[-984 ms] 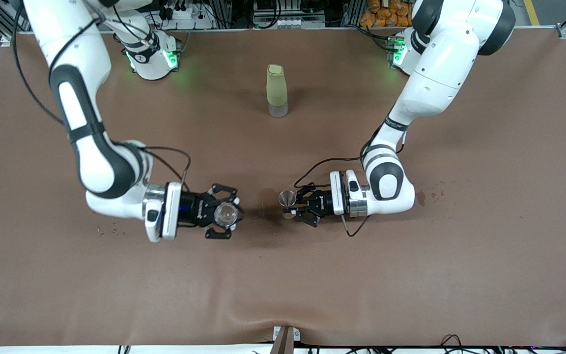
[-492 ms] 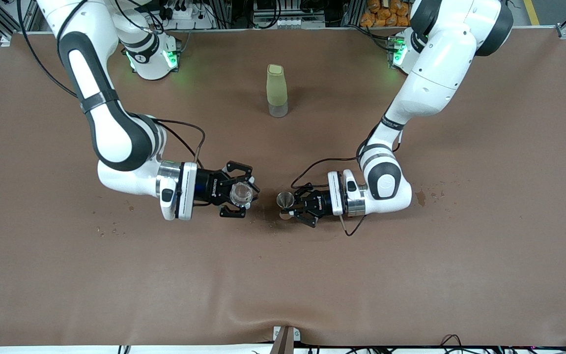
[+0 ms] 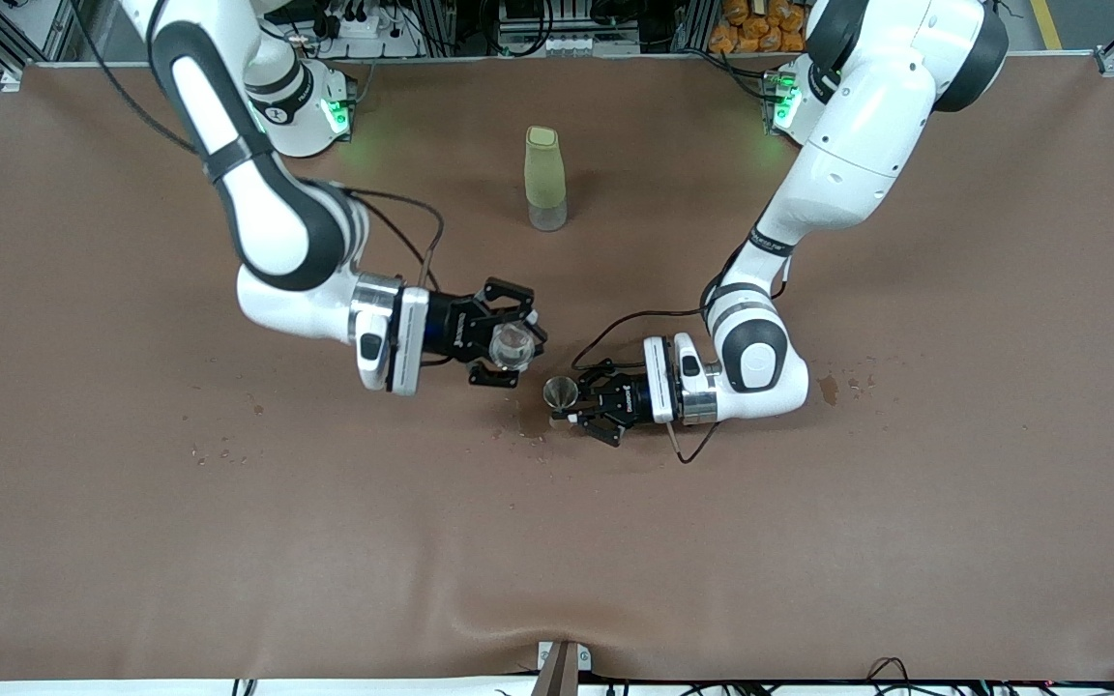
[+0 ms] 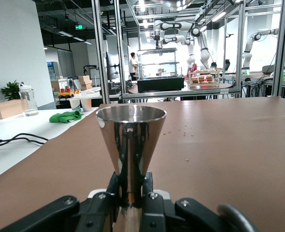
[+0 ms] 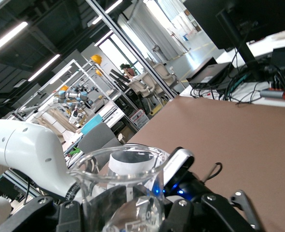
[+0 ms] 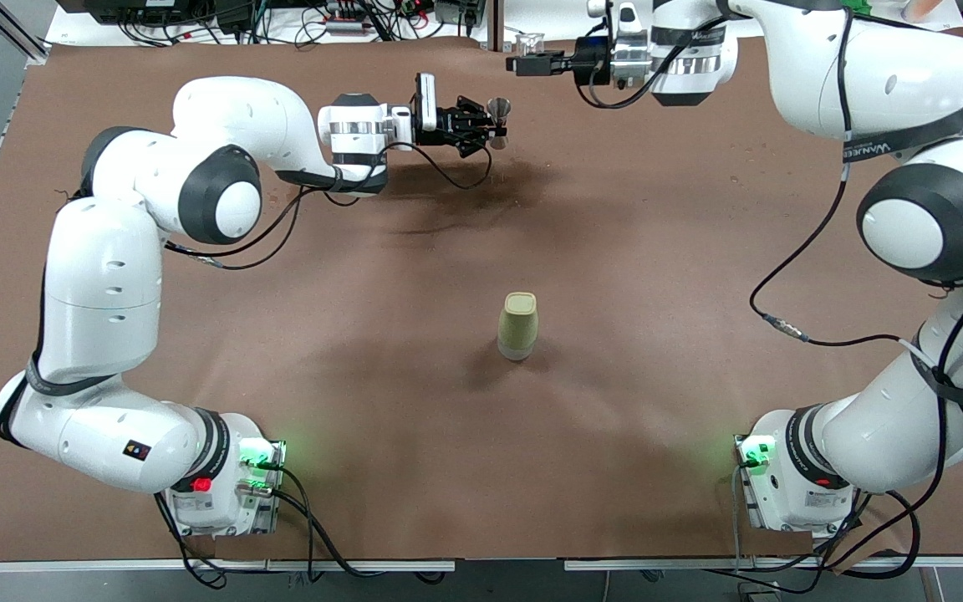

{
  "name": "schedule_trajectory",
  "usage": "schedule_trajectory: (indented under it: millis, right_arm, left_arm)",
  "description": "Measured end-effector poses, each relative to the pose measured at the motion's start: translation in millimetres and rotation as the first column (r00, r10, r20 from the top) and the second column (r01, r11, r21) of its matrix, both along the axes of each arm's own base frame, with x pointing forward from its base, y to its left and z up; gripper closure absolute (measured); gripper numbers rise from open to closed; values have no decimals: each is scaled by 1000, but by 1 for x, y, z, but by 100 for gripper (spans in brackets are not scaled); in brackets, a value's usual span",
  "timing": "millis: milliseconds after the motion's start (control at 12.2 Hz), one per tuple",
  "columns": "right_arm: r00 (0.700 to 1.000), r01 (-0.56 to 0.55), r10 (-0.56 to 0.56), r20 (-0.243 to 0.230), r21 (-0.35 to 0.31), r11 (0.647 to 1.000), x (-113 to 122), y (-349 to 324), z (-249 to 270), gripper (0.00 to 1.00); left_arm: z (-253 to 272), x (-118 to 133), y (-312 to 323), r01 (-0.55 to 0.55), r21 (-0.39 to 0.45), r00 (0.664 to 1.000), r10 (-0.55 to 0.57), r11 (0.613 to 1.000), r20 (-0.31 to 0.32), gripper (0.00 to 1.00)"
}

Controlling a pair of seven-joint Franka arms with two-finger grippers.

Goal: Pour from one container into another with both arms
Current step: 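Raise the beaker above the jigger and tilt it with the right gripper, then hold the beaker tilted over the jigger, pouring liquid into it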

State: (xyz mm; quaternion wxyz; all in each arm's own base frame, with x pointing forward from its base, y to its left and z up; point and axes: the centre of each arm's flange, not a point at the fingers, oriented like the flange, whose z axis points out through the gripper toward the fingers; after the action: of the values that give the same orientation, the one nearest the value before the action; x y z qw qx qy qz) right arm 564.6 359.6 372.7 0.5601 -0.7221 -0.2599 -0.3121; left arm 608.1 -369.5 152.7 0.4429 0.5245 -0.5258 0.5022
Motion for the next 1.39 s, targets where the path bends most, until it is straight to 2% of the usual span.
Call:
schedule_trajectory:
  millis: [328, 656, 902, 1148, 1393]
  right_arm:
    - [989, 50, -49, -140, 3, 999, -23, 23, 9, 85]
    - [957, 97, -97, -274, -12, 995, -31, 31, 5, 85]
    - [930, 125, -128, -346, -31, 992, -41, 37, -4, 85]
    - [901, 172, -176, -396, -45, 984, -51, 44, -10, 85]
    - [862, 195, -193, -469, -46, 980, -57, 49, -12, 85]
  left_arm:
    - [-16, -11, -11, -3, -9, 1000, 3, 1000, -19, 79]
    - [-14, -7, -9, -5, -7, 1000, 5, 1000, 16, 79]
    - [-14, -7, -9, -5, -7, 1000, 5, 1000, 21, 79]
    - [-16, -9, -9, -4, -5, 1000, 4, 1000, 17, 79]
    - [-21, -13, -8, -2, -1, 1000, 2, 1000, 6, 79]
